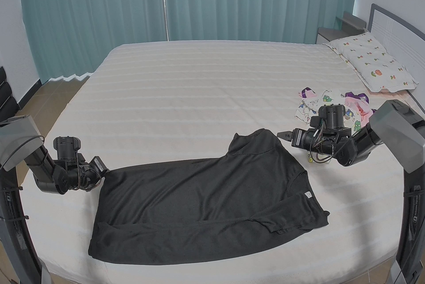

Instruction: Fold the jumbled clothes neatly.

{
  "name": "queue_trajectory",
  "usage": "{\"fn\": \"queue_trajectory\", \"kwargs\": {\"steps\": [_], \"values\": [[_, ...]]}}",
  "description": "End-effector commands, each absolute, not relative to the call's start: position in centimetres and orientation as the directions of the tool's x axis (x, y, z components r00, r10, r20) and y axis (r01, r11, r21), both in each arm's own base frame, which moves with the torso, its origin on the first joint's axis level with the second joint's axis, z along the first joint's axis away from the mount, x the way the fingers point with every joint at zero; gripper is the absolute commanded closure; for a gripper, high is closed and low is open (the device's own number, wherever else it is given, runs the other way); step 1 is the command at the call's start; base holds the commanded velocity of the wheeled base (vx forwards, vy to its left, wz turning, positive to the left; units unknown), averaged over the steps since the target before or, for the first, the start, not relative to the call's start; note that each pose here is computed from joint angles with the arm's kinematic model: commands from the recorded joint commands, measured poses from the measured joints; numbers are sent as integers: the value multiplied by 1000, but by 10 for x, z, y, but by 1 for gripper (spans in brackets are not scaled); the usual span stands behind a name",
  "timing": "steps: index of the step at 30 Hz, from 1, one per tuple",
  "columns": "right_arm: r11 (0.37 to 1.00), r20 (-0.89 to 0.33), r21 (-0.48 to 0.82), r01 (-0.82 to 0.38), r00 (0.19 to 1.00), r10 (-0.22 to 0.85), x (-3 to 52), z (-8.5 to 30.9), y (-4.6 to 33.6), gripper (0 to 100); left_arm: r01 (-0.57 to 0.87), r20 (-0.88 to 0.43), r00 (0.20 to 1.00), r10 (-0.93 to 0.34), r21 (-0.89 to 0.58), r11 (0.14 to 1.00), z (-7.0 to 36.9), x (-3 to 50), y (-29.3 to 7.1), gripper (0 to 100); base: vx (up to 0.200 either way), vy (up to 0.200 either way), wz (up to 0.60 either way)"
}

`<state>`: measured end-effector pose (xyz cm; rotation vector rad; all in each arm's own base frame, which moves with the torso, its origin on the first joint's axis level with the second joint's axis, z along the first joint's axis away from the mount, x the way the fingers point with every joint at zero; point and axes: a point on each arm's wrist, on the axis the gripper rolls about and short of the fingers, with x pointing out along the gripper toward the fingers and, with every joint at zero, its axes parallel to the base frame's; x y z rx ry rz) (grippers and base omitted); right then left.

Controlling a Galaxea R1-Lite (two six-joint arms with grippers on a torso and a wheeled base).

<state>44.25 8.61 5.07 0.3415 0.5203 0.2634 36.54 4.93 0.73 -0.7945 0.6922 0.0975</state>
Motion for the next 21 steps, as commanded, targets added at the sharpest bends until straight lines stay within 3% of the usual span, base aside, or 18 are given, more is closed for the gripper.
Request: {"fn": "queue_trajectory", "kwargs": {"steps": [1,21], "values": [[923,-480,341,-179,811,335,470,16,94,0,-333,-607,776,-172,-626,706,10,359,48,100,0,0,0],[911,-412,339,-233,834,367,491,-4,117,0,-333,-607,776,-172,-626,706,10,359,48,100,0,0,0]]}}
